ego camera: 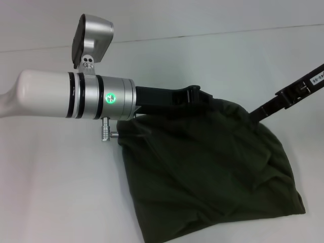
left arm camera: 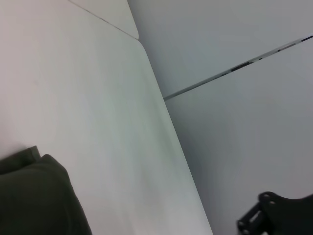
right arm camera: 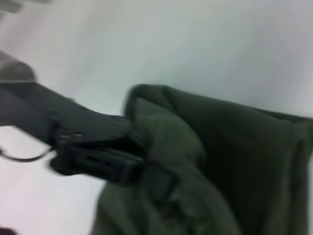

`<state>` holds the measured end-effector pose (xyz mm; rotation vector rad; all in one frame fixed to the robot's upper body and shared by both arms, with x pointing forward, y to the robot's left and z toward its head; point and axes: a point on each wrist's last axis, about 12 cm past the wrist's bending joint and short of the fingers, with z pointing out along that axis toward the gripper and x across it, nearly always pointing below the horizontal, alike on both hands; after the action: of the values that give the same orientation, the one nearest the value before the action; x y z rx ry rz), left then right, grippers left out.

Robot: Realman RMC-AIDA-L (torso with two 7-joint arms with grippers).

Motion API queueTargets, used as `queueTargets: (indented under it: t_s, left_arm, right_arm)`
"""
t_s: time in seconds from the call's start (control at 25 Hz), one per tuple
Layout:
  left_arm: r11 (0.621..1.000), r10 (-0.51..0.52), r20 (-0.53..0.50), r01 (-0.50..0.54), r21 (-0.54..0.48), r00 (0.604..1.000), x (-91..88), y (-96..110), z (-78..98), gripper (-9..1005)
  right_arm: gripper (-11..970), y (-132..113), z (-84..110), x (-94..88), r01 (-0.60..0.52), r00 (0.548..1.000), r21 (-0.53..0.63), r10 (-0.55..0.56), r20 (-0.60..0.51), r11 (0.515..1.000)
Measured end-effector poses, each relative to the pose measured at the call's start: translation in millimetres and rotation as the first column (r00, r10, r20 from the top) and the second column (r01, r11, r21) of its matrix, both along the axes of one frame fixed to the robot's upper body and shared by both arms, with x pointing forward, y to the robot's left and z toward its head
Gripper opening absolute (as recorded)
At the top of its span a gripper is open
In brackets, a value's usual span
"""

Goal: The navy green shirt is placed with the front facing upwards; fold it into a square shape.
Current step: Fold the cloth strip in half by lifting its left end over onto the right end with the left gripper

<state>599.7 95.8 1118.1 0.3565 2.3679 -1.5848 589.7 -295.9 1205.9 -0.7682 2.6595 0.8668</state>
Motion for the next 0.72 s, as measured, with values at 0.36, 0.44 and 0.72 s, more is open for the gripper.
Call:
queueTargets:
  t_s: [0.36, 0.44, 0.72]
  left_arm:
    - [1.000, 0.023, -0.013, -0.023, 0.001, 1.000, 0.1, 7, -3.2, 79]
    - [1.000, 0.029, -0.014, -0.029, 0.000, 0.999, 0.2, 9, -3.9, 79]
    - [0.999, 0.044, -0.005, -0.044, 0.000, 0.999, 2.1, 12, -3.7, 79]
  right_arm:
    - [227, 0, 7.6, -6.6, -0.055, 0.998, 0.104, 0.052, 0.035, 0.993]
    - [227, 0, 7.3, -7.0, -0.052, 0.998, 0.104, 0.049, 0.034, 0.993]
    - [226, 2, 7.9, -7.4, -0.060, 0.998, 0.121, 0.056, 0.037, 0.991]
